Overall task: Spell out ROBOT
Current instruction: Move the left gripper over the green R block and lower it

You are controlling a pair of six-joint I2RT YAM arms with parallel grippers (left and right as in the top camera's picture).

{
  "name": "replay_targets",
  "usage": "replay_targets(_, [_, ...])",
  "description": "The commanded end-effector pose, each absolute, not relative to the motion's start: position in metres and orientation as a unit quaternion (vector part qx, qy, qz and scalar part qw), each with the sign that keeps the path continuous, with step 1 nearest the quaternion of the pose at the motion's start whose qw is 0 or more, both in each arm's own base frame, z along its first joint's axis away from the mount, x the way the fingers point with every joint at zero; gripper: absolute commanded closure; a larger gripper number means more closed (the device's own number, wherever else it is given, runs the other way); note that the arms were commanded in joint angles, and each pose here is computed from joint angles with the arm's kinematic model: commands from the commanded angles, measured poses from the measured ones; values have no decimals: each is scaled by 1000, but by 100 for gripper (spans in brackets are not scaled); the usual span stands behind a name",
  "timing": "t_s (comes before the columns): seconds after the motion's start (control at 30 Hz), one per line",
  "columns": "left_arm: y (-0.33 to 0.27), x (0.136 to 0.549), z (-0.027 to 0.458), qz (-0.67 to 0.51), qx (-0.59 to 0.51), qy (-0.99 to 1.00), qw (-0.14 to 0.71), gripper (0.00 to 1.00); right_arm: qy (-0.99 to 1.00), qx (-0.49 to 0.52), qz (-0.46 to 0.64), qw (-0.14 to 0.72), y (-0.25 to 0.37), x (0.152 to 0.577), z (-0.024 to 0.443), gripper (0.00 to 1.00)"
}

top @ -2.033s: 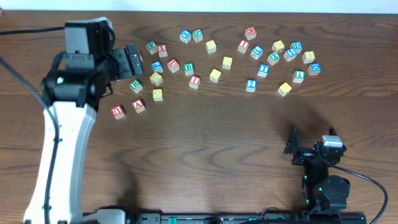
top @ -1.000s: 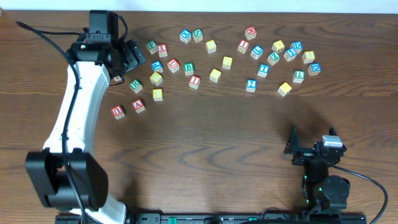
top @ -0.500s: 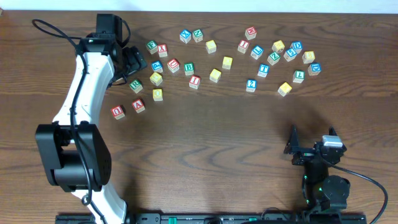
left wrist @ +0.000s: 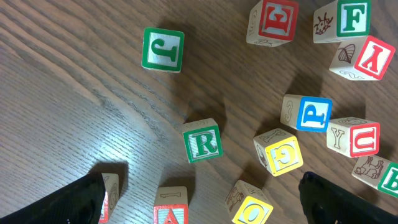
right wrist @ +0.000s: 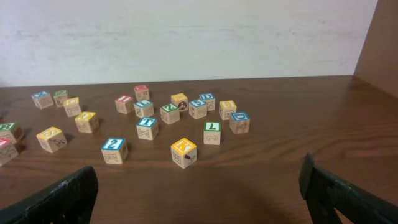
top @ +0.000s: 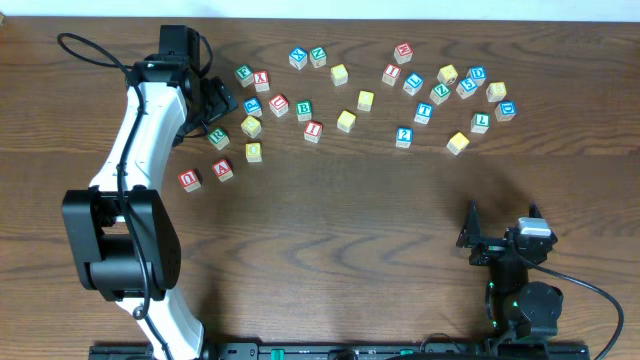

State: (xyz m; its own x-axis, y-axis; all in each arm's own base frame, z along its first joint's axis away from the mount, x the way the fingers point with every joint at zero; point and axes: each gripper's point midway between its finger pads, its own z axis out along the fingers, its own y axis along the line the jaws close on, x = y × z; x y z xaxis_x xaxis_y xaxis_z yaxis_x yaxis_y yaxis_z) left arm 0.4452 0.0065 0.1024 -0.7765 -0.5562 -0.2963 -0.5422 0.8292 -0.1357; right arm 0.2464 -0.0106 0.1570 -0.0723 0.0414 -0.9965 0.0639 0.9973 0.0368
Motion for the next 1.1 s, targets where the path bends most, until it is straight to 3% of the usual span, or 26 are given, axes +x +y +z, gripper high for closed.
replay_targets(0.0, [6, 451, 103, -20, -300, 939, 168, 2, 731, 38, -5, 681, -10, 246, 157, 1])
replay_targets(0.2, [-2, 451, 96, -4, -290, 943, 165, 1, 732, 38, -5, 681, -10, 246, 157, 1])
replay_targets(0.53, [-14, 445, 44, 14, -276, 955, 107, 0, 732, 38, -5, 681, -10, 246, 157, 1])
replay_targets(1.07, [-10, 451, 43, 21, -274, 954, 119, 1, 731, 38, -5, 681, -10, 246, 157, 1])
